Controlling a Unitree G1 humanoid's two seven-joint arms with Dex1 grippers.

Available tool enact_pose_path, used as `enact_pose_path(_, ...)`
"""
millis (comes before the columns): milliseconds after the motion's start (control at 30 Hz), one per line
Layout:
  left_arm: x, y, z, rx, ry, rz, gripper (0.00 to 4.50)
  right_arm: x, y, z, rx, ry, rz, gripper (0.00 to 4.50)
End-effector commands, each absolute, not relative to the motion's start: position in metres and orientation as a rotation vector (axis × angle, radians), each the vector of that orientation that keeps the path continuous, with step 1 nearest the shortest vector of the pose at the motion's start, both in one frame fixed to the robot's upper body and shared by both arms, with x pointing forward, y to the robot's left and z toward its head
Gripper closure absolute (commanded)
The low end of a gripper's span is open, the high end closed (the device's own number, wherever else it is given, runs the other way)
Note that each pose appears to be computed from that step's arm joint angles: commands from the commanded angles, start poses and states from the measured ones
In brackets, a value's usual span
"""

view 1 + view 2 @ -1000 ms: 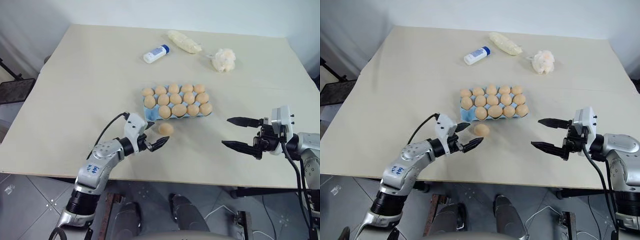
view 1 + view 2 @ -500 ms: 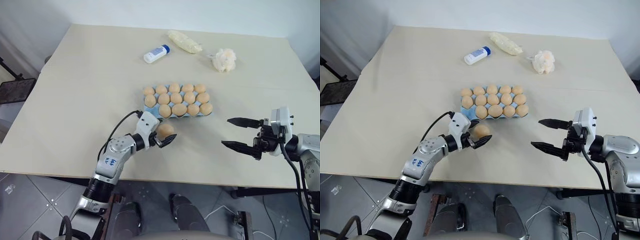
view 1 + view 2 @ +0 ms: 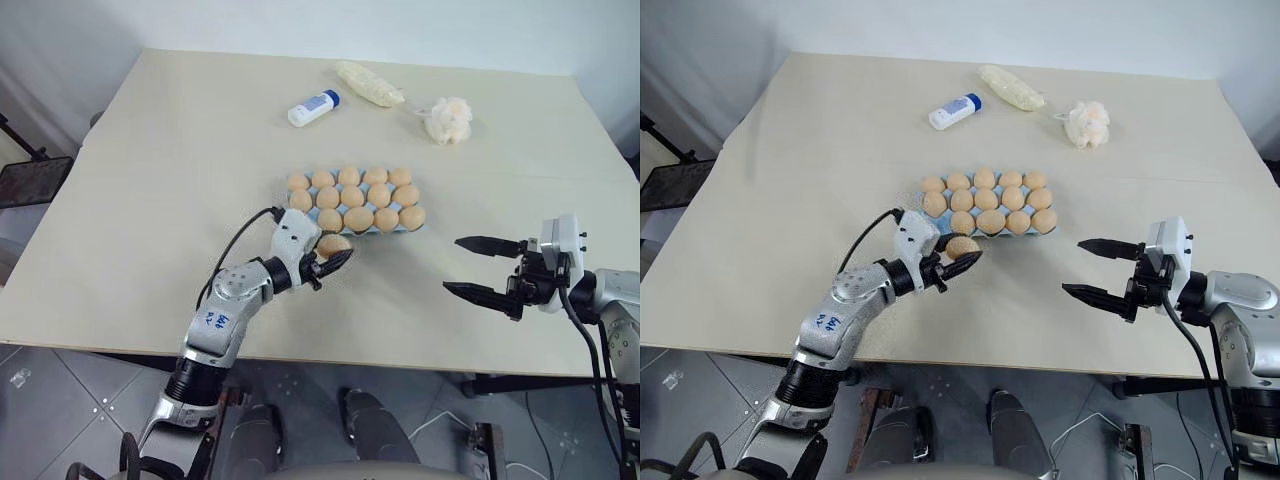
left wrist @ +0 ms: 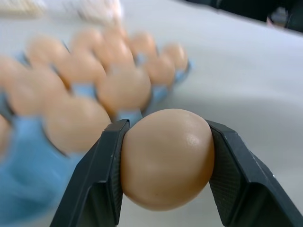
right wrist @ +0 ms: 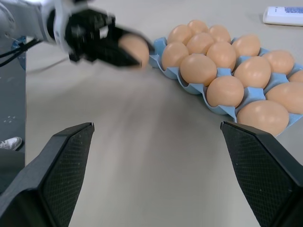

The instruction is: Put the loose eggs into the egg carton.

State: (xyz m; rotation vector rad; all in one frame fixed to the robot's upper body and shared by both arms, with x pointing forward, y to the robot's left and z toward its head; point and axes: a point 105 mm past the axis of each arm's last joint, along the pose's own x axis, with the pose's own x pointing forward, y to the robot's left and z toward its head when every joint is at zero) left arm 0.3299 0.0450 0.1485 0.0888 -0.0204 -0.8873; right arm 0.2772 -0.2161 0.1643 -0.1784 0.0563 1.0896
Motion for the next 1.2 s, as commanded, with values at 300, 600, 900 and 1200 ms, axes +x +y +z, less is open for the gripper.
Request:
enact_pose_path(300,0.368,0.083,0.171,0.119,-0.113,-0.616,2.49,0.280,-0.218,0.176,-0.210,0.005,1.084,0.00)
enact_pose_path(600,0.374,0.083,0.160,0.127,-0.070,-0.621,0.23,0.279,-0.220,0.177,-0.215,0.003,1.079,0.00)
enact_pose_path(900,0.350,0.082,0.166,0.094,-0.061,-0.742,0.04,0.279,-0.219,0.178,-0.213,-0.003,1.081,0.00)
enact_pose_path(1200,0.297,0.129,0.151,0.031,0.114,-1.015,0.04,0.289,-0.208,0.187,-0.231,-0.044,1.122,0.00)
